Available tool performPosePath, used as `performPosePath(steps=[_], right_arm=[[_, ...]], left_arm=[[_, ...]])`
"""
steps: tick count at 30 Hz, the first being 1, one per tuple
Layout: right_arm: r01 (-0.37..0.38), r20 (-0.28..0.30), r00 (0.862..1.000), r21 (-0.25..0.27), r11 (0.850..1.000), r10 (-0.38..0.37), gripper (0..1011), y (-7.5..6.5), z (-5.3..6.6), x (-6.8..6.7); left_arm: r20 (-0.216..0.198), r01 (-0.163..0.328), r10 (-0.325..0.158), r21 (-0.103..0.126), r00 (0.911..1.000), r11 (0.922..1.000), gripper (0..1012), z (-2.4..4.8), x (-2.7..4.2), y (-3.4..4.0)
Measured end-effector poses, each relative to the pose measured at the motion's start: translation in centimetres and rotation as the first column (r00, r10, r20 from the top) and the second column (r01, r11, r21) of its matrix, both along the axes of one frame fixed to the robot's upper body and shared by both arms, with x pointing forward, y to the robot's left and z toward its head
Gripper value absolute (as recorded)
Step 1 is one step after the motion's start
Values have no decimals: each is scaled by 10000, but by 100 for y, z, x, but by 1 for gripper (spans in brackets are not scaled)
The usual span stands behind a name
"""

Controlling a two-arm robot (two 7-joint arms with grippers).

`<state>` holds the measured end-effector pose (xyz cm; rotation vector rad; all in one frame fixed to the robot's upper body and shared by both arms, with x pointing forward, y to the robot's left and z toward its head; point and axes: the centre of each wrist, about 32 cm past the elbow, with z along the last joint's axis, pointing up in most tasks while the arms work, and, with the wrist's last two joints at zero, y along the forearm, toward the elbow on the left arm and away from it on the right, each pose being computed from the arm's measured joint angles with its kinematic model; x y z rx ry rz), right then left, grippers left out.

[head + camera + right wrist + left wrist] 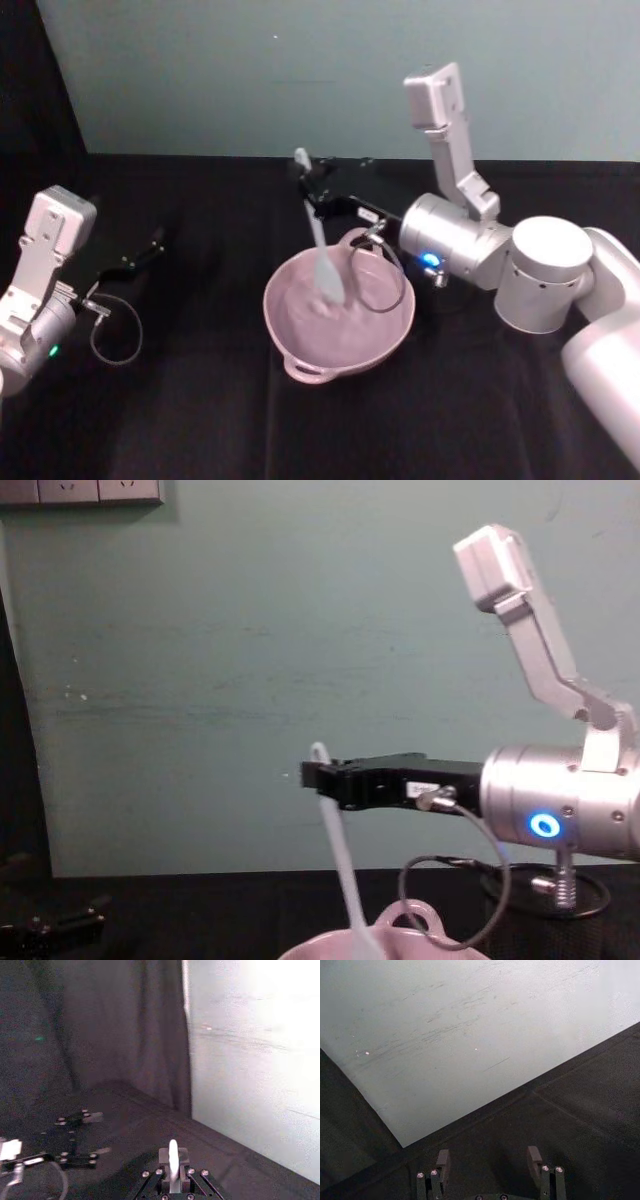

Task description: Use the one hand to pick up the spoon and stir the clear water in the bowl.

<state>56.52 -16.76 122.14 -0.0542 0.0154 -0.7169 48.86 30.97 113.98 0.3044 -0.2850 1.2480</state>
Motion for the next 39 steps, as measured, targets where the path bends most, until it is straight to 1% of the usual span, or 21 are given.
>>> performPosePath(steps=[1, 3, 4, 8, 11, 16, 20, 25, 26, 27, 31, 36, 39], right_arm=[[187, 6, 9998, 11, 9998, -187, 110, -49, 1, 12], [363, 7, 9993, 14, 9993, -363, 110, -101, -1, 14], [510, 15, 9987, 16, 9987, -510, 110, -149, -2, 7], [782, 46, 9969, 9, 9969, -782, 110, -252, 4, -35], [860, 72, 9963, -44, 9963, -860, 110, -304, 18, -82], [807, 97, 9967, -125, 9967, -806, 110, -333, 37, -161], [619, 114, 9980, -241, 9978, -617, 110, -295, 46, -226], [-11, 59, 10000, -408, 9992, 13, 110, -137, 34, -308], [-128, 50, 9999, -413, 9991, 130, 110, -108, 32, -318], [-351, 35, 9994, -408, 9986, 352, 110, -48, 29, -338], [-784, 23, 9969, -376, 9962, 786, 110, 77, 27, -380], [-994, 182, 9948, -274, 9947, 999, 110, 139, 75, -416], [-988, 315, 9945, -221, 9949, 995, 110, 131, 117, -428]], left_arm=[[0, 0, 0, 0, 10000, 10000, 1011, 0, 0, 0], [-1, 0, 0, 1, 10000, 10000, 1011, 0, 0, 0], [-1, 0, 0, 0, 10000, 10000, 1011, 0, 0, 0], [-1, 0, 0, 1, 10000, 10000, 1011, 0, 0, 0], [1, 0, 0, 0, 10000, 10000, 1011, 0, 0, 0], [0, 0, 0, 0, 10000, 10000, 1011, 0, 0, 0], [0, 0, 0, 0, 10000, 10000, 1011, 0, 0, 0], [0, 0, 0, 1, 10000, 10000, 1011, 0, 0, 0], [-1, 1, -1, 1, 10000, 10000, 1011, 0, 0, 0], [0, 1, -1, 1, 10000, 10000, 1011, 0, 0, 0], [0, 0, 0, 0, 10000, 10000, 1011, 0, 0, 0], [0, 0, 0, 0, 10000, 10000, 1011, 0, 0, 0], [-1, 1, -1, -1, 10000, 10000, 1011, 0, 0, 0]])
